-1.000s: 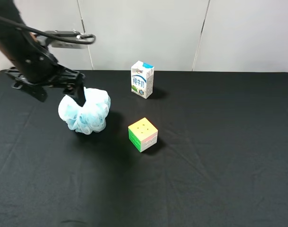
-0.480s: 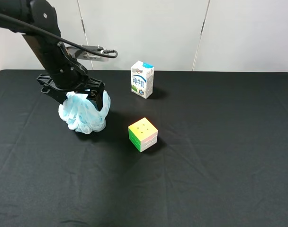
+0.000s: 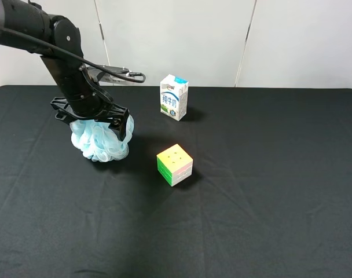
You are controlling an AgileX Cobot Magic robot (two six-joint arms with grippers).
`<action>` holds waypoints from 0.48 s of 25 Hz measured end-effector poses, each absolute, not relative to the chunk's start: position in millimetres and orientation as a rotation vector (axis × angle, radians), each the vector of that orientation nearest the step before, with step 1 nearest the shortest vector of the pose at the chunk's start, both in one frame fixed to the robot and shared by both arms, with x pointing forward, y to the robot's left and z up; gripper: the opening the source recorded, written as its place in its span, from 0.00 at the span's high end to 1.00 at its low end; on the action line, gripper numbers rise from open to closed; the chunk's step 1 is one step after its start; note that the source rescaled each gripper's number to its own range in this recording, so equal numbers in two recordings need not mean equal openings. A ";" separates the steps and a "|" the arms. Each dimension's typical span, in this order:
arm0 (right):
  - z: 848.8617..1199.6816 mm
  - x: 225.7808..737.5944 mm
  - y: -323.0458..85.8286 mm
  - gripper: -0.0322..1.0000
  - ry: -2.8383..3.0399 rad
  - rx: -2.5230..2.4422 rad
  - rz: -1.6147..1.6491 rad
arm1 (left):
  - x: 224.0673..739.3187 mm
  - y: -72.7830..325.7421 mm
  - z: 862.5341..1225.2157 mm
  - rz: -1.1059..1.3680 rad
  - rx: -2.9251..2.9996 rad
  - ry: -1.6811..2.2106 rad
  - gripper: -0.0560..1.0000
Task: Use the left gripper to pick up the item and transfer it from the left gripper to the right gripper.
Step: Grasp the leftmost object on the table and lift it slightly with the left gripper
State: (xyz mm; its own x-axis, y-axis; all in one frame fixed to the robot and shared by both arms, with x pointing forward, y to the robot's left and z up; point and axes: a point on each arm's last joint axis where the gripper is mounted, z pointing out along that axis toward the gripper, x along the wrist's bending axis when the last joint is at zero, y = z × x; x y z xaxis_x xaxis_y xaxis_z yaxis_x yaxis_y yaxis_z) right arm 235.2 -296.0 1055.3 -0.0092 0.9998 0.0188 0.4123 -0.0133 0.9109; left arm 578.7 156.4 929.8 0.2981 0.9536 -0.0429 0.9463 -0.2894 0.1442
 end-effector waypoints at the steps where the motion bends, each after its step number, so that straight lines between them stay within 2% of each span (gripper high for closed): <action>1: 1055.3 235.2 -296.0 0.00 1.518 1.522 0.999 | 578.8 156.4 929.4 0.077 2.413 1.780 0.08; 3: 1055.3 235.2 -296.0 0.00 1.518 1.522 0.999 | 578.9 156.4 929.5 0.078 2.410 1.782 0.17; 7: 1055.3 235.2 -296.0 0.00 1.518 1.522 0.999 | 578.9 156.4 929.4 0.077 2.410 1.783 0.41; 11: 1055.3 235.2 -296.0 0.00 1.518 1.522 0.999 | 578.4 156.5 929.3 0.073 2.414 1.785 0.75; 12: 1055.3 235.2 -296.0 0.00 1.518 1.522 0.999 | 578.3 156.6 929.3 0.072 2.415 1.786 0.82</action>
